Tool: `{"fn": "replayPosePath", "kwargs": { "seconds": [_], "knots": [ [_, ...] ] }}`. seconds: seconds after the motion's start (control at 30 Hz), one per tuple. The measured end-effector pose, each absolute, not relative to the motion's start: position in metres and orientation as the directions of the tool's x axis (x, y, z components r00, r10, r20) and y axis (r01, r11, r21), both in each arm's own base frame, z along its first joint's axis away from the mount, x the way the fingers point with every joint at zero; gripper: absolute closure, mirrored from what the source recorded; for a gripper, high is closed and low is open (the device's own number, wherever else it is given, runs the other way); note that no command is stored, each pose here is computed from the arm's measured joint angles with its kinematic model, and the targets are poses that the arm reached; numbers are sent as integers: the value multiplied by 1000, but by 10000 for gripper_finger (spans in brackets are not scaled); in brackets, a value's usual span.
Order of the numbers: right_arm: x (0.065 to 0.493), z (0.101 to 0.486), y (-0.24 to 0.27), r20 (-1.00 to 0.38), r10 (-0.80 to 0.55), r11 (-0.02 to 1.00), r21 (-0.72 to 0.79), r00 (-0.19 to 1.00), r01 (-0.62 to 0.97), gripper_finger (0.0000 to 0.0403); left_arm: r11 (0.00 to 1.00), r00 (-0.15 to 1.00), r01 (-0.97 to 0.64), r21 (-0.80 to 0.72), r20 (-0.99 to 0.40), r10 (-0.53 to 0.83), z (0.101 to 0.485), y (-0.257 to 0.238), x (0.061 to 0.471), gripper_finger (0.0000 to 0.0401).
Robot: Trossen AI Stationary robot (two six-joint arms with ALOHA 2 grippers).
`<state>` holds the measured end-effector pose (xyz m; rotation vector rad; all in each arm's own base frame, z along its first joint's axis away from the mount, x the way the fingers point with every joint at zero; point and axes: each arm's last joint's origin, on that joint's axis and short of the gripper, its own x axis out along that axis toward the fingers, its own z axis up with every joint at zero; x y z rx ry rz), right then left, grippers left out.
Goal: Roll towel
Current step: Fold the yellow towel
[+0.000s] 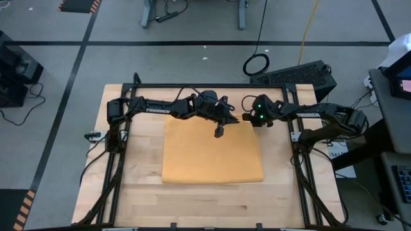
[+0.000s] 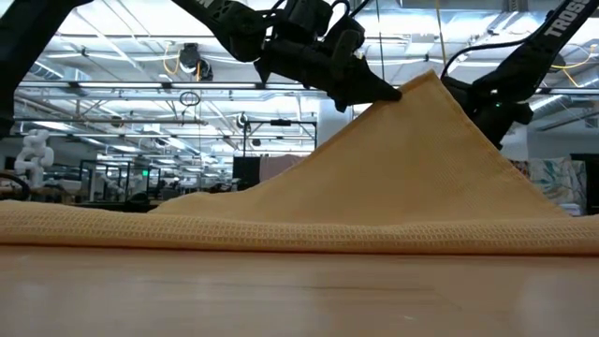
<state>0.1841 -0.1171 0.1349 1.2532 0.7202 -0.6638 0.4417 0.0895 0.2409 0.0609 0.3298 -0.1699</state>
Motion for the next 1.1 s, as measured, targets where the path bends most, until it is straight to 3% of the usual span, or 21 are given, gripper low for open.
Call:
{"fn": "replayPosePath", "kwargs": {
  "seconds": [0.13,0.43,0.6,1.1],
  "knots": [
    [179,145,-115,-791,-99,189,581,604,791,398,984,932,178,31,-327,-158,241,89,442,399],
    [157,191,-103,-831,-370,252,341,416,906,398,983,931,184,27,-327,-165,241,87,442,399],
    [154,190,-98,-847,-381,248,292,370,924,387,983,930,184,27,-327,-166,241,87,442,399],
    [149,197,-95,-839,-275,207,426,471,881,224,983,925,184,20,-340,-166,240,87,442,399]
  ]
}}
